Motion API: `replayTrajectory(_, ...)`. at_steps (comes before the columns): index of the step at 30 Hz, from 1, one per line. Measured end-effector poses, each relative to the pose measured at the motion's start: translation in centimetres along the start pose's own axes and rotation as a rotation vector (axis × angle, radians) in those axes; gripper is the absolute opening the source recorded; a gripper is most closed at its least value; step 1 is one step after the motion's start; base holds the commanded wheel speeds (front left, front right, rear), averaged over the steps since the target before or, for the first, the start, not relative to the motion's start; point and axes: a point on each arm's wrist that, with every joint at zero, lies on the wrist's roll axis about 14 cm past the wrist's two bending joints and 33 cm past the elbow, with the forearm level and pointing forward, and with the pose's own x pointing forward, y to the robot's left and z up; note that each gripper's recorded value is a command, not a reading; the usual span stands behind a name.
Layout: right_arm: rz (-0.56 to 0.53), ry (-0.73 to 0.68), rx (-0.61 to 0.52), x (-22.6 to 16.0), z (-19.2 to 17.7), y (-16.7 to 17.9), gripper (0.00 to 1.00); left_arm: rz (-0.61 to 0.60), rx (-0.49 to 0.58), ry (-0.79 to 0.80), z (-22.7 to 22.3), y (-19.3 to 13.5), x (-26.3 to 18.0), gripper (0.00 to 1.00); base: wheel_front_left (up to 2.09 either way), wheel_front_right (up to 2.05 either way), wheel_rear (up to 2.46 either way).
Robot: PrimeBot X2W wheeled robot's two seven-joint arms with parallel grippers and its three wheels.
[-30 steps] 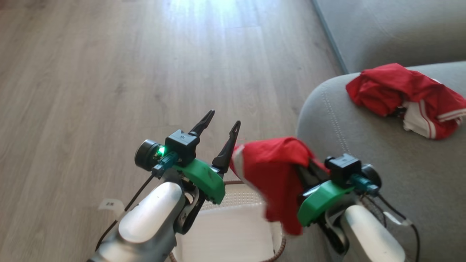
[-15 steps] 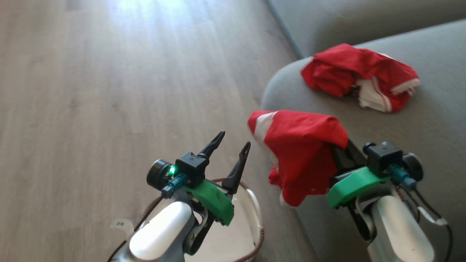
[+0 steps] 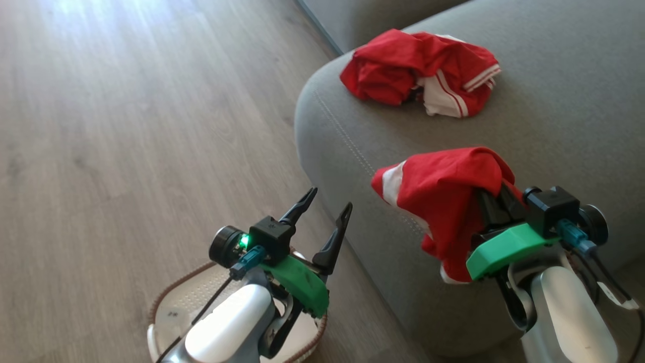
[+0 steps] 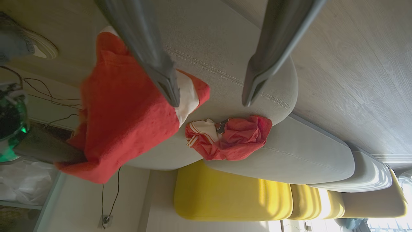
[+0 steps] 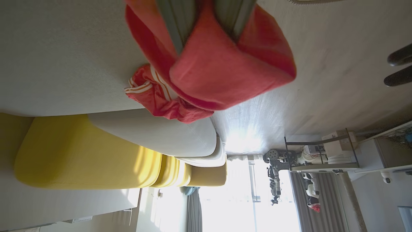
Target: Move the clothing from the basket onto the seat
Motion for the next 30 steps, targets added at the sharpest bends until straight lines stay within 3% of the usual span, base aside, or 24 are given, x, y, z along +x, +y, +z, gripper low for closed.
replayTrajectory(8,0.006,0.012,-0.025,2.1,0.4,-0.3,0.00,-0.015,-0.027,0.019,-1.2,-0.1,0.4,1.00,0.00,0.00,0.00)
replayTrajectory(22,0.053,-0.117,-0.193,16.8,9.4,-2.2,0.00,0.094,-0.032,0.005,-2.2,5.8,0.3,1.00,0.00,0.00,0.00)
replayTrajectory(30,0.012,-0.067,-0.230,24.5,9.4,-3.3,0.00,0.154,-0.034,-0.002,-3.3,10.1,0.1,1.00,0.00,0.00,0.00)
